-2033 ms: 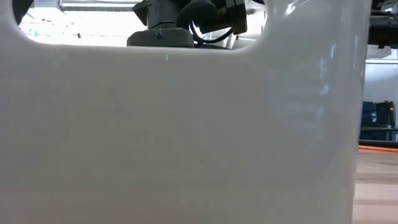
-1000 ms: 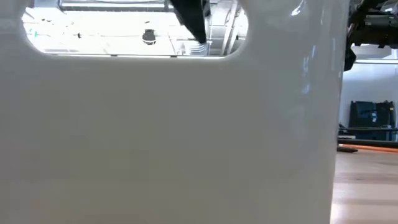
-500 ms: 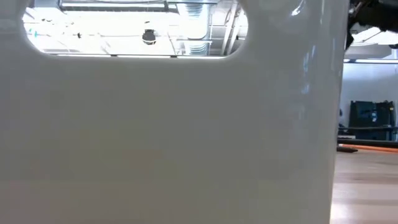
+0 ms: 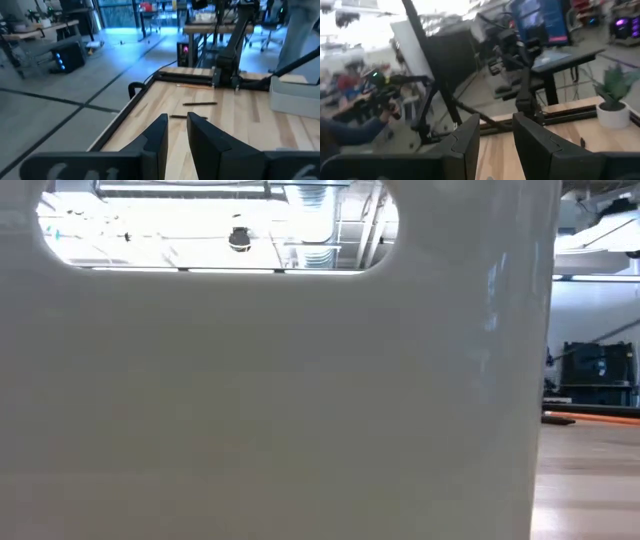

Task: Sort pens & pencils
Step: Move the left gray bin to the bottom right of the table

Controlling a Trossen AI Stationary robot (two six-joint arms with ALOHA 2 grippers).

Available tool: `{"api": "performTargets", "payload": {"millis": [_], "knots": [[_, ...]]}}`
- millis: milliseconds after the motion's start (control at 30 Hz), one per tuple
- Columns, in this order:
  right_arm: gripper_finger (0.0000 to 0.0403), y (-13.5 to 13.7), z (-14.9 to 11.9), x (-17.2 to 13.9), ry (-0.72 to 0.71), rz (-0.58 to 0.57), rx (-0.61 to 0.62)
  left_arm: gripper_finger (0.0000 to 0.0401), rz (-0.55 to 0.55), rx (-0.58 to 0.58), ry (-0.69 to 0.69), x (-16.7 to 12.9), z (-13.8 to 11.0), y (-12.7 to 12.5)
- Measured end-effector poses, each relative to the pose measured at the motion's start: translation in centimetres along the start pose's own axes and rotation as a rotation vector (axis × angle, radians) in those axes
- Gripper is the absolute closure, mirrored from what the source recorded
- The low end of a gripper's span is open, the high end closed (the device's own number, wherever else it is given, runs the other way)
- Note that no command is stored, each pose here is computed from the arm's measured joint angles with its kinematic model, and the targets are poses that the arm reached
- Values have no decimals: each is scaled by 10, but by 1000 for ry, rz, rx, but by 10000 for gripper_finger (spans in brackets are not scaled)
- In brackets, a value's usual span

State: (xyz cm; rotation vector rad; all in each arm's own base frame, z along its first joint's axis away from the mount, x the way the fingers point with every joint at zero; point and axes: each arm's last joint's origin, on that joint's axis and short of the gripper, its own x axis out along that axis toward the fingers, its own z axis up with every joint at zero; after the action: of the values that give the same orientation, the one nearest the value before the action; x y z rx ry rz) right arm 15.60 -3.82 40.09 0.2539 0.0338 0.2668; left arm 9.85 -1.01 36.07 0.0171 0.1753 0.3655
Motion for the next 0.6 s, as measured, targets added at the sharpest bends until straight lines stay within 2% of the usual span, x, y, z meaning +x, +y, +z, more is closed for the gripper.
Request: {"api": "performTargets", "payload": {"millis": [233, 367, 600], "knots": [[264, -1, 54, 62, 157, 125, -161, 337, -11, -104, -71, -11, -50, 12], [264, -4, 62, 98, 321, 129, -195, 337, -13, -147, -70, -12, -69, 14], [264, -15, 53, 154, 529, 146, -129, 337, -11, -151, -48, -9, -84, 13]]}}
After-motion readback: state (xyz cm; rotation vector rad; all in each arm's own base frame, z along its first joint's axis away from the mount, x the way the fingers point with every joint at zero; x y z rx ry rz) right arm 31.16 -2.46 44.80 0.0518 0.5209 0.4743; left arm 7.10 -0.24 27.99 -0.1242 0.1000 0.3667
